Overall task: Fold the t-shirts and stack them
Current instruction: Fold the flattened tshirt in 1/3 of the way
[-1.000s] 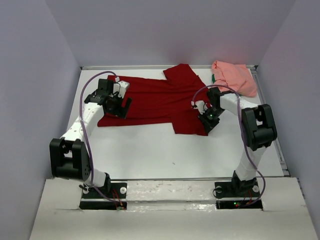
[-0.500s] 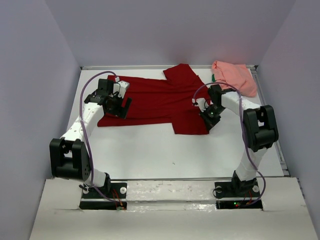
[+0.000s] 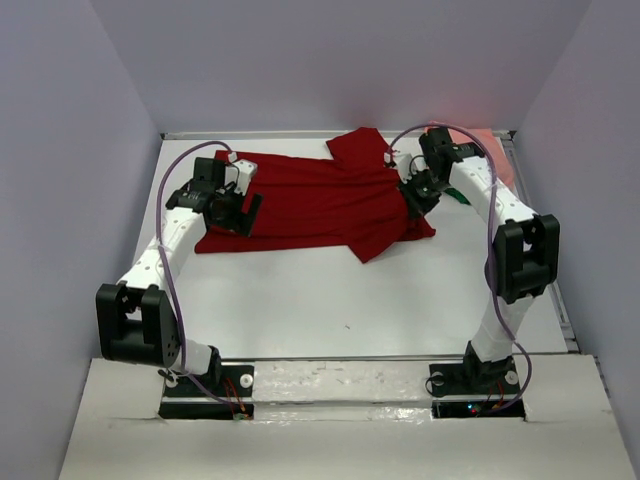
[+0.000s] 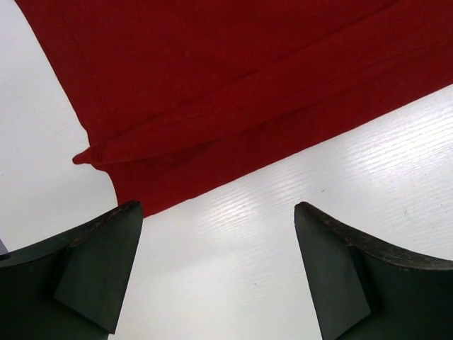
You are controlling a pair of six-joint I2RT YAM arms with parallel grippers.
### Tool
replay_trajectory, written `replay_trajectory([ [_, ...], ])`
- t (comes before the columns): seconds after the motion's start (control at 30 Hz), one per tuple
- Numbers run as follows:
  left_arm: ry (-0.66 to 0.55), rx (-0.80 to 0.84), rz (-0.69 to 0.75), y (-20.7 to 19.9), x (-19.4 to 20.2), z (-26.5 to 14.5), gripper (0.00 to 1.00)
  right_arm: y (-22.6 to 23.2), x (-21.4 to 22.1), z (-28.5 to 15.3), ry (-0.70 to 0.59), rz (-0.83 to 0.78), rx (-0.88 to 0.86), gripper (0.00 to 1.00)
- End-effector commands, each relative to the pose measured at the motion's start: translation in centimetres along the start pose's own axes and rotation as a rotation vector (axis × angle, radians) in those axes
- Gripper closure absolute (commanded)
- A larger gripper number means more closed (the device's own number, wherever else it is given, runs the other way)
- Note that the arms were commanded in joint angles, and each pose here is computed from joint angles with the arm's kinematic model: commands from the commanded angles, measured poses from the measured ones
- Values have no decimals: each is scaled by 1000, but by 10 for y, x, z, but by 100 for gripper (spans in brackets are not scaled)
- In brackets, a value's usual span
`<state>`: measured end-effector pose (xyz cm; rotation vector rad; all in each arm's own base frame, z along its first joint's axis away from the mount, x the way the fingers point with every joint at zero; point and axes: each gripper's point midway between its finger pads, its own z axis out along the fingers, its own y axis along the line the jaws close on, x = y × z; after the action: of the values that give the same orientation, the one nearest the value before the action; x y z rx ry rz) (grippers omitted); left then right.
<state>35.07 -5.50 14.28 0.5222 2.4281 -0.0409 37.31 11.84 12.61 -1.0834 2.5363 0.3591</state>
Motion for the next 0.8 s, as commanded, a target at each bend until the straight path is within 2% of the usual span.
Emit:
replay_trajectory([
  [0.0,-34,-9,2,-2,-3,-9,1,-8,-17,-1,-25,16,-12,100],
  [0.77,-8,-8,-2,-4,7,-2,1,-59,-110,2,-203,23,68,100],
])
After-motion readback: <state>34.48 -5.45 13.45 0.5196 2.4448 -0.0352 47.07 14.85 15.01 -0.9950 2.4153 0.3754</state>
